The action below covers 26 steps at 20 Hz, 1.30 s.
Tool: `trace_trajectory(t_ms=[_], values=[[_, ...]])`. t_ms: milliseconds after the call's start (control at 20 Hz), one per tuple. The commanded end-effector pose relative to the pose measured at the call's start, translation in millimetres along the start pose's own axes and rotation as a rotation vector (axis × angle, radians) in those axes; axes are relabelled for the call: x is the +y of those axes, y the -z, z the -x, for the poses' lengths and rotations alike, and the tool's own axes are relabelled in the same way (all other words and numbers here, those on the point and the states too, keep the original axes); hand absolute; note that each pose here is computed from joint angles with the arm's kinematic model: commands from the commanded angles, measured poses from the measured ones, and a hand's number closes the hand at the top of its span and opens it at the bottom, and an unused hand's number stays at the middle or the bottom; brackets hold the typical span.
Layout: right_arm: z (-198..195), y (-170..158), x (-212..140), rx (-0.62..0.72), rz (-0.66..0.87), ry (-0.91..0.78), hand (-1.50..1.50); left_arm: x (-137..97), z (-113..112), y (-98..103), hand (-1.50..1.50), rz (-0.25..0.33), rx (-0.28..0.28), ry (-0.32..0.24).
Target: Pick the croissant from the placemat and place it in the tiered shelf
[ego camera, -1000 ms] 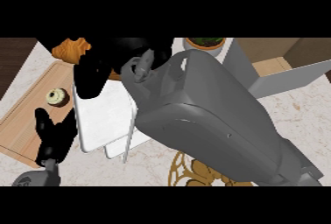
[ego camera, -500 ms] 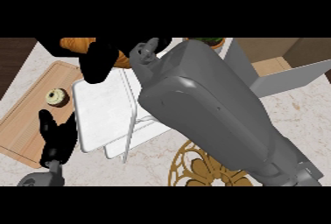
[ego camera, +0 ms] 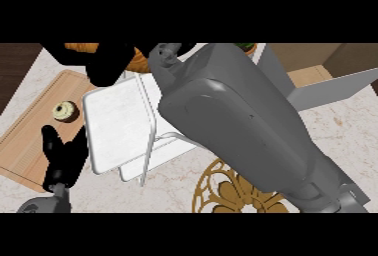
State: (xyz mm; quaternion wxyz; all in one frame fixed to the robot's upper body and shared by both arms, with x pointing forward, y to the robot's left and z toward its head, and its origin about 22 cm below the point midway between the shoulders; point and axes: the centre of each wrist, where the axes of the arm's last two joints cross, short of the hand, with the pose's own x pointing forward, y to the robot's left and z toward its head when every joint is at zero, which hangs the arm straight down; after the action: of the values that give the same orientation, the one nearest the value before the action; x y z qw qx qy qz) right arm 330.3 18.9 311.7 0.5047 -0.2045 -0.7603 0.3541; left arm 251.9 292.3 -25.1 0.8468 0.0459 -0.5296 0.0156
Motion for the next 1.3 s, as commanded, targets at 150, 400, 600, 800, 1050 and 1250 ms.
trace_trajectory(t_ms=[150, 400, 600, 800, 1050, 1250], values=[[4, -2, -22, 0.050, 0.061, 0.259, -1.50, 4, -2, 6, 0.00, 0.002, 0.000, 0.000], [7, 1, -30, 0.074, 0.113, 0.456, -1.50, -2, 12, -3, 0.00, 0.007, 0.006, -0.008], [11, 3, -39, 0.101, 0.151, 0.613, -1.50, -7, 0, 4, 0.00, 0.019, 0.002, -0.011], [14, -2, -85, 0.134, 0.313, 0.599, -1.50, 1, -2, -4, 0.00, -0.010, 0.023, -0.002], [57, -1, -111, 0.216, 0.489, 0.577, -1.50, 5, 0, -8, 0.00, -0.007, 0.011, -0.002], [87, -30, -133, 0.270, 0.550, 0.636, -1.50, 1, 12, -1, 0.00, -0.007, 0.026, -0.007]])
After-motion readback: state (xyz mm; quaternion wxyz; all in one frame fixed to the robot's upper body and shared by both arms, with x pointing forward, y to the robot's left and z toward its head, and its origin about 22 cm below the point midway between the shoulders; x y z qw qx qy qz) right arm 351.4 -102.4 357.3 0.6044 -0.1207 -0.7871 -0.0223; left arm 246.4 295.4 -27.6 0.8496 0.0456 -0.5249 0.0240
